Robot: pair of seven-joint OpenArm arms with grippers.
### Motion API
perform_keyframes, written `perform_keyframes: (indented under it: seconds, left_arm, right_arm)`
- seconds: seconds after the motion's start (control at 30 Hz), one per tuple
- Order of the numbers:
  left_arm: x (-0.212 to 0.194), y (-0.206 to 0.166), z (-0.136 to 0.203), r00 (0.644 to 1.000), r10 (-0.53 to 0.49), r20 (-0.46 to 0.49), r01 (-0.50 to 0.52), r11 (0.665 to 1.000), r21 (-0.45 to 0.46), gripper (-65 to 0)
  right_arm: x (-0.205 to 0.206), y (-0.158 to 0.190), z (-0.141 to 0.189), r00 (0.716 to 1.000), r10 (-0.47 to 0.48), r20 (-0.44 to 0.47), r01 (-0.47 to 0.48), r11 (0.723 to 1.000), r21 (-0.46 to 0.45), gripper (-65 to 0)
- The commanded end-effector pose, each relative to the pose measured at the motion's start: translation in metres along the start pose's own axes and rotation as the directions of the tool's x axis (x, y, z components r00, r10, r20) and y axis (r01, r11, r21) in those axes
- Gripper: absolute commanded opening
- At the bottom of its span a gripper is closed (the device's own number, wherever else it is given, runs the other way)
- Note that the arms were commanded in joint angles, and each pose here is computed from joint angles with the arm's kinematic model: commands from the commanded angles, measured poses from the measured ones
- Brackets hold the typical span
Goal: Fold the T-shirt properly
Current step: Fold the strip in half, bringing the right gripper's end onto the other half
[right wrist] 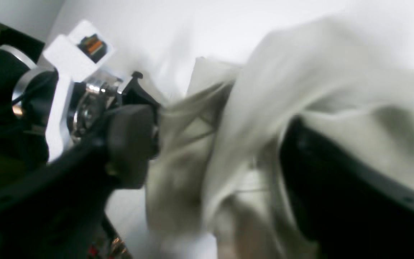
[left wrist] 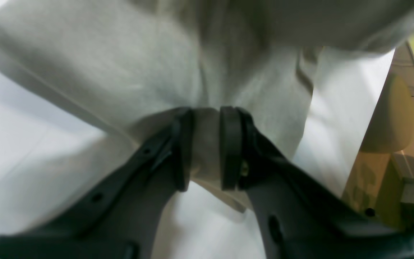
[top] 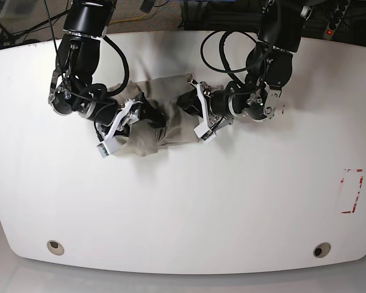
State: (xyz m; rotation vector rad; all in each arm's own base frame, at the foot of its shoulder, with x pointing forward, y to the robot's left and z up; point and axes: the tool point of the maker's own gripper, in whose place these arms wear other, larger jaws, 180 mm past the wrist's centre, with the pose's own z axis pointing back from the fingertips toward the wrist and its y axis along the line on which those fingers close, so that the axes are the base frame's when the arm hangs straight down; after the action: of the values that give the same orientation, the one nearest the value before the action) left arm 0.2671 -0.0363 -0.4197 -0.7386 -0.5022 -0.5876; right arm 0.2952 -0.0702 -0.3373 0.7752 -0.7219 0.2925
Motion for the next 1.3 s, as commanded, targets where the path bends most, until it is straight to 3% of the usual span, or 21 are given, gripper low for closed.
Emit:
perform_keyframes:
  seconds: [0.0, 0.13, 0.3, 0.53, 0.7, 0.9, 1.27]
  left_arm:
    - [-0.003, 0.011, 0.004, 0.999, -0.005, -0.037, 0.007, 0.999, 0.045, -52.9]
    - [0.008, 0.018, 0.010, 0.999, 0.033, 0.019, -0.034, 0.998, 0.061, -52.9]
    - [0.035, 0.040, 0.039, 0.987, 0.059, 0.148, -0.078, 0.989, 0.129, -52.9]
    - [0.068, 0.035, 0.075, 0.967, -0.041, 0.253, -0.009, 0.981, 0.194, -52.9]
    - [0.065, 0.036, 0.101, 0.961, -0.116, 0.249, 0.050, 0.965, 0.258, -52.9]
    - [0.044, 0.037, 0.119, 0.968, -0.157, 0.194, 0.093, 0.949, 0.302, -52.9]
    - [0.023, 0.041, 0.143, 0.970, -0.211, 0.120, 0.157, 0.922, 0.353, -52.9]
  right_arm:
    - [0.014, 0.008, -0.003, 0.999, 0.030, 0.022, -0.030, 0.999, 0.011, -16.5]
    - [0.013, 0.009, -0.004, 0.999, 0.047, 0.009, -0.047, 0.999, 0.004, -18.4]
    - [0.022, 0.014, 0.013, 0.990, 0.136, 0.022, -0.135, 0.990, -0.031, -18.5]
    - [0.013, 0.009, 0.019, 0.990, 0.139, -0.005, -0.139, 0.989, -0.046, -19.8]
    - [0.007, 0.010, 0.017, 0.991, 0.130, -0.018, -0.131, 0.991, -0.039, -24.6]
    - [-0.005, 0.014, -0.004, 0.990, 0.127, -0.062, -0.128, 0.992, -0.010, -25.8]
    - [0.019, 0.095, -0.081, 0.973, 0.229, -0.005, -0.221, 0.945, 0.242, -26.6]
